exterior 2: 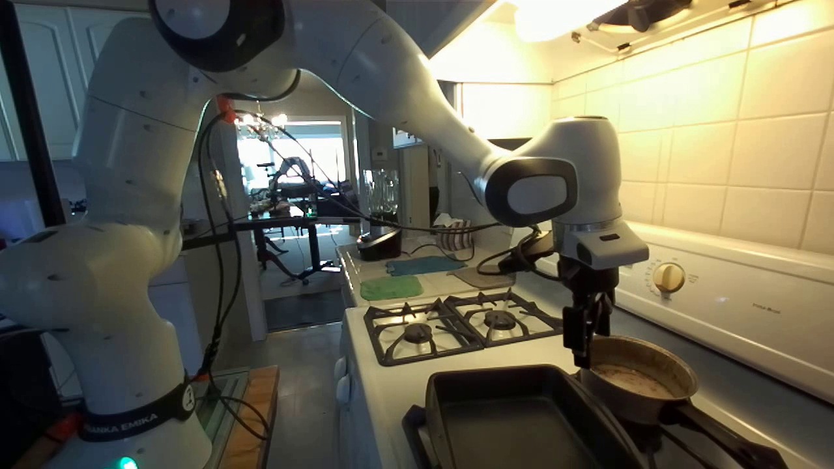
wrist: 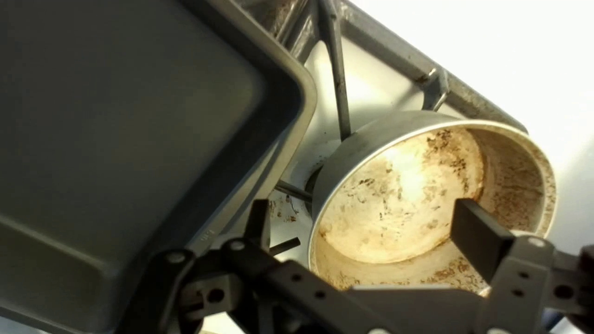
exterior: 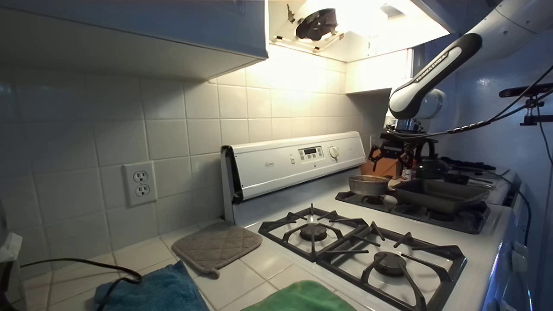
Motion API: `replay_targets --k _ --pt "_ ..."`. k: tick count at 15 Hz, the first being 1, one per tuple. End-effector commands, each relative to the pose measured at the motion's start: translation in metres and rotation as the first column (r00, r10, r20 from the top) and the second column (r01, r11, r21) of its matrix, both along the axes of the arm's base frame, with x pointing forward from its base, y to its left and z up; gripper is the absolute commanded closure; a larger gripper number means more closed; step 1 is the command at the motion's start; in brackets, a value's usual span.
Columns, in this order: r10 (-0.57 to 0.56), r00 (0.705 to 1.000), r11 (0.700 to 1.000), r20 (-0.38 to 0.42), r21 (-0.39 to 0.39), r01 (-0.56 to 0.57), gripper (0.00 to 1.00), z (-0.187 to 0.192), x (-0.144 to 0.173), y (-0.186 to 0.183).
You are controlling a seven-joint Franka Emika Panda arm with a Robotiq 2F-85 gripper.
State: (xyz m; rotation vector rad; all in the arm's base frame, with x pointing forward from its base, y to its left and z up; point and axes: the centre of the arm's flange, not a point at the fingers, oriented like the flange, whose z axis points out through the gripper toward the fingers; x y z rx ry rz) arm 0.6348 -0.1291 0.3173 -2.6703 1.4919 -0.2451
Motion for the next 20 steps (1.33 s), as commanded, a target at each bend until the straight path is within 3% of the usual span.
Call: replay_targets --k 1,9,13,17,20 --pt "-0.057 0.998 0.998 -0.021 0.039 0.058 0.0 0.012 -0.031 0.024" --pt "-0.159 0.979 0.984 -0.131 0.058 0.168 0.0 0.014 -0.082 0.042" --pt "-0.255 0.946 0.961 -0.2 0.053 0.27 0.0 0.019 -0.111 0.025" --pt "-0.345 0.906 0.935 -0.244 -0.008 0.354 0.0 0.019 -0.134 0.003" --pt "-0.343 0.899 0.936 -0.272 -0.02 0.351 0.0 0.011 -0.152 -0.003"
